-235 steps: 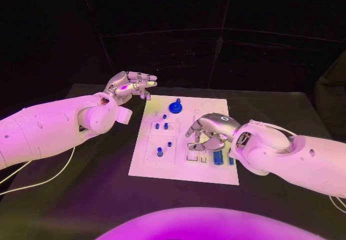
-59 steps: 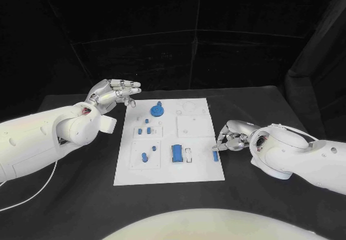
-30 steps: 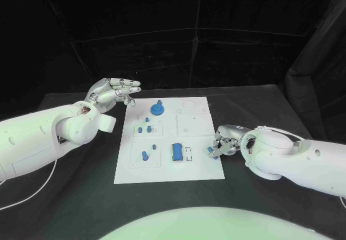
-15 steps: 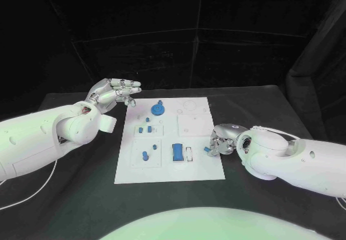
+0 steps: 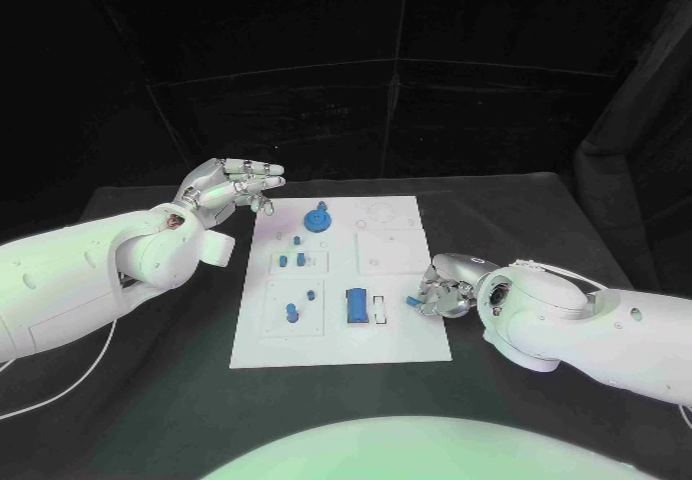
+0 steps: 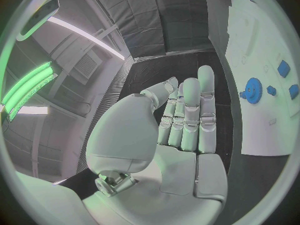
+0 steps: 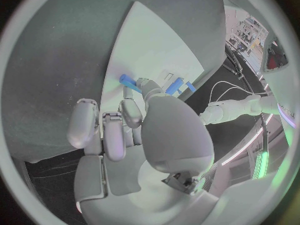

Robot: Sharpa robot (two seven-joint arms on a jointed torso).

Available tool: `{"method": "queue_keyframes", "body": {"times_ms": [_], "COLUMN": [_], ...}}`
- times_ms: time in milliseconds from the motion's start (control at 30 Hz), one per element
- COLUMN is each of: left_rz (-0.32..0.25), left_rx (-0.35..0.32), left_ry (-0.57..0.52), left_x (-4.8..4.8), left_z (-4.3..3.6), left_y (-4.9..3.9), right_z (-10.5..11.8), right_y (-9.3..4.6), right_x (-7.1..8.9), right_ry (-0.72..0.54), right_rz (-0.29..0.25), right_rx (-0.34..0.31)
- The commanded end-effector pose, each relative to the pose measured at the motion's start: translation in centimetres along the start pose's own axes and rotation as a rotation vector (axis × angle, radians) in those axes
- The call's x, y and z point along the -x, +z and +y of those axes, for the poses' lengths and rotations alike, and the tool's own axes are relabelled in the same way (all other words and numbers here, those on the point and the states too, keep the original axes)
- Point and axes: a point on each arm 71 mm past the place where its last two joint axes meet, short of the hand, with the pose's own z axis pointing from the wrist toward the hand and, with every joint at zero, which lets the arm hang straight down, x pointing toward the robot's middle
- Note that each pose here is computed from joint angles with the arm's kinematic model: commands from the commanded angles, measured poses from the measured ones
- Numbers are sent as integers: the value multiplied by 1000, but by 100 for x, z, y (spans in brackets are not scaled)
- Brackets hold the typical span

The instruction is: Assemble the parts on the task board

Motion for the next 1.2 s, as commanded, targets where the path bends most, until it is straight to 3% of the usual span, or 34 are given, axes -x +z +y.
{"method": "queue_keyframes", "body": {"times_ms": [33, 400, 633, 1200], "left_rz": [10, 12, 15, 18], "left_rx": [-4, -3, -2, -1], "left_ry": [-8, -9, -11, -12], "left_x": [-13, -16, -24, -30], "left_z": [-11, -11, -10, -10], "left_y": [4, 1, 2, 3], "right_z": [43, 157, 221, 387], "right_y": [-34, -42, 23, 147], "right_x": [31, 13, -48, -145], "right_ry": [138, 223, 224, 212], "right_rz": [-36, -37, 18, 80], "right_rx": [0, 15, 1, -18]}}
